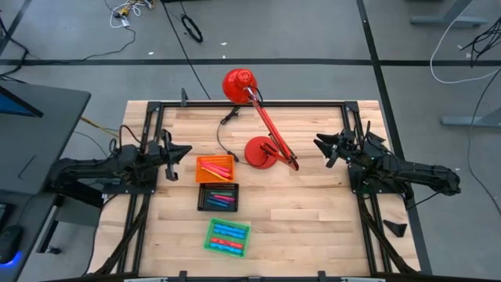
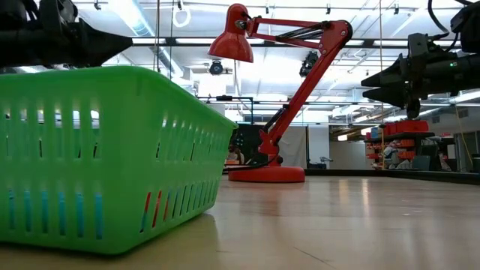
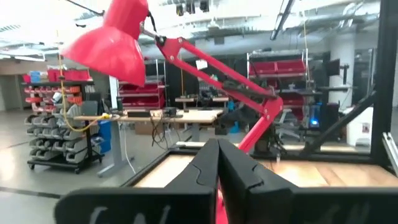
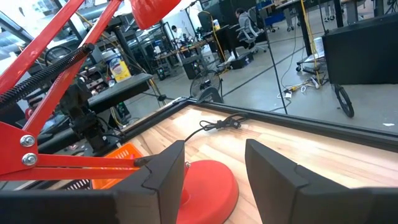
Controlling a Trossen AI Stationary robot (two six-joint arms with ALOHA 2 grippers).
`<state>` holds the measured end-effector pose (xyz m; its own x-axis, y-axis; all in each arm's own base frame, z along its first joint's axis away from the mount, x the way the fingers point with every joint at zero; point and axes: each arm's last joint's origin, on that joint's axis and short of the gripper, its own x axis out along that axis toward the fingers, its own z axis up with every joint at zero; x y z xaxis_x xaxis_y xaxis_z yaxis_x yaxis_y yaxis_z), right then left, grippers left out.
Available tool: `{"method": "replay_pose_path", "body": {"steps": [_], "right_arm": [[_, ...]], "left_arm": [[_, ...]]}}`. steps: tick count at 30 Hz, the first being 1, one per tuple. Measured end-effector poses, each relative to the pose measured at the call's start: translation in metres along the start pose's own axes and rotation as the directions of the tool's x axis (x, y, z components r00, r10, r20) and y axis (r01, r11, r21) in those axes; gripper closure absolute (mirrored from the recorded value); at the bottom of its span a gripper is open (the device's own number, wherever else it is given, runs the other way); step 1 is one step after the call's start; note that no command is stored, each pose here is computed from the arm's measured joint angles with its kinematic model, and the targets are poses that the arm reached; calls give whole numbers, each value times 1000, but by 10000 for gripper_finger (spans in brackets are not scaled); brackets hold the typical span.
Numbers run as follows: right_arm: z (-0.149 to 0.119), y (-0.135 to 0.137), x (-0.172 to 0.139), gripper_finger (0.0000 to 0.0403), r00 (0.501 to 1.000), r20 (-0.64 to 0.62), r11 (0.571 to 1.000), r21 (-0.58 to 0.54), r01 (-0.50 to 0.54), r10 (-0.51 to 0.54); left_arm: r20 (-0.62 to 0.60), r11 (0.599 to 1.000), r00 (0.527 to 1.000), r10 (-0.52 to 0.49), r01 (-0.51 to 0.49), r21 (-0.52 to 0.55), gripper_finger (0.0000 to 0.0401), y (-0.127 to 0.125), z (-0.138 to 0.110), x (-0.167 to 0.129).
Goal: Pick & Place Markers
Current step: Return to Home Position
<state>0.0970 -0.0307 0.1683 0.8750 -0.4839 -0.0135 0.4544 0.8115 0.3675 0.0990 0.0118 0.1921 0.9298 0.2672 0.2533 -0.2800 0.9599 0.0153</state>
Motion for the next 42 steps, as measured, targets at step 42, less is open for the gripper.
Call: {"method": "replay_pose_path", "body": {"steps": [42], "right_arm": [[1, 0, 0, 233, 1000, 7, 1000, 2, -3, 3]], "left_arm": [[-195, 995, 976, -95, 85, -60, 383, -2, -20, -8]]}}
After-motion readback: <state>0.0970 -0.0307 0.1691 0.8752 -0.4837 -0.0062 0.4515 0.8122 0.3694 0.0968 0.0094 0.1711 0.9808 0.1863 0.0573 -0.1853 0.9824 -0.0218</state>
